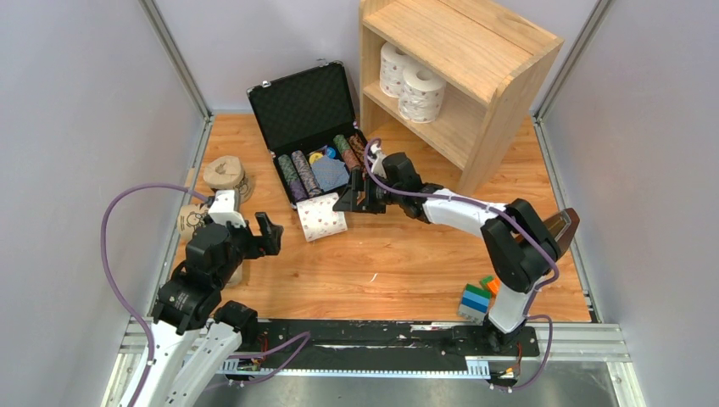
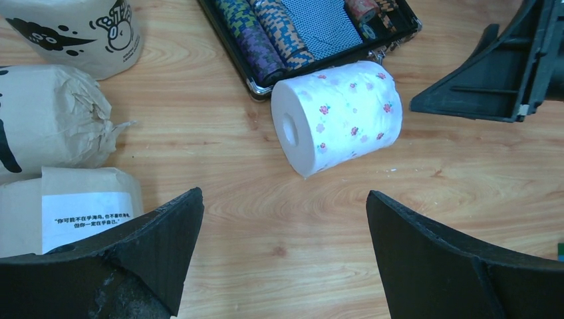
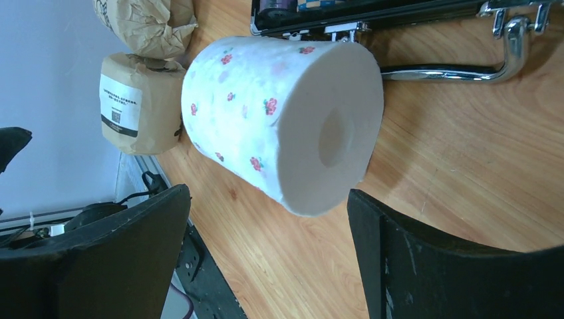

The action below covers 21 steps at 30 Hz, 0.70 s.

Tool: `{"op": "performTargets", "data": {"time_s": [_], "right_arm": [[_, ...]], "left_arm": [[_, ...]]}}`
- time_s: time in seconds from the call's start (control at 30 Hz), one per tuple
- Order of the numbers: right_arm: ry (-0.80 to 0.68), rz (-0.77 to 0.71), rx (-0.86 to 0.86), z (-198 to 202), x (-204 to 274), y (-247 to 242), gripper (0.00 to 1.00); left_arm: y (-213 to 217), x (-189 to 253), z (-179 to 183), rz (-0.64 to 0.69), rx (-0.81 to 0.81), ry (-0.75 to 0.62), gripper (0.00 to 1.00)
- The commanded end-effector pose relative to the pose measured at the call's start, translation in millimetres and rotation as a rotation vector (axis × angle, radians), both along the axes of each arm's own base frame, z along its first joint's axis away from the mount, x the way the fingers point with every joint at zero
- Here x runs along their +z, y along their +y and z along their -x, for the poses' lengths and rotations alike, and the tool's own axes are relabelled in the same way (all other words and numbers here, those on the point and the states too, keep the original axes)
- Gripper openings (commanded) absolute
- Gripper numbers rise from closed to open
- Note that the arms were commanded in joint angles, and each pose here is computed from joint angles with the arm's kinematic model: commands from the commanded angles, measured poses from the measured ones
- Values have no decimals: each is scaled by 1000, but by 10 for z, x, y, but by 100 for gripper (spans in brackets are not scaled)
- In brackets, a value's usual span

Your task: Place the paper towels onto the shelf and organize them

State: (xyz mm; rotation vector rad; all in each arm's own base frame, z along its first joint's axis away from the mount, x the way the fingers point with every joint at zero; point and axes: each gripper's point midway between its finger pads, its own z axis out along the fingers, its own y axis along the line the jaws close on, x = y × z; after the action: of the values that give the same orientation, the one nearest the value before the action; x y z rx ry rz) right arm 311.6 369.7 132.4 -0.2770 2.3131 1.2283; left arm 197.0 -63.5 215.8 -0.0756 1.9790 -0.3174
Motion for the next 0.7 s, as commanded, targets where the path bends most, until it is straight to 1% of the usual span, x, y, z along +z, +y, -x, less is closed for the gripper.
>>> {"op": "performTargets", "data": {"time_s": [0.0, 0.33, 0.53, 0.67], "right_arm": [[-29, -99, 9, -63, 106, 190, 90], [-12, -138, 54, -82, -104, 369, 88], [-8, -194, 118, 29, -85, 499, 86], [-11, -228, 147, 69, -64, 537, 82]], "left_arm": [[-54, 54, -52, 13, -18, -28, 100], [-54, 49, -54, 11, -19, -27, 100], [-61, 23, -65, 5, -21, -14, 100], [-65, 15, -67, 3, -22, -9, 100]]}}
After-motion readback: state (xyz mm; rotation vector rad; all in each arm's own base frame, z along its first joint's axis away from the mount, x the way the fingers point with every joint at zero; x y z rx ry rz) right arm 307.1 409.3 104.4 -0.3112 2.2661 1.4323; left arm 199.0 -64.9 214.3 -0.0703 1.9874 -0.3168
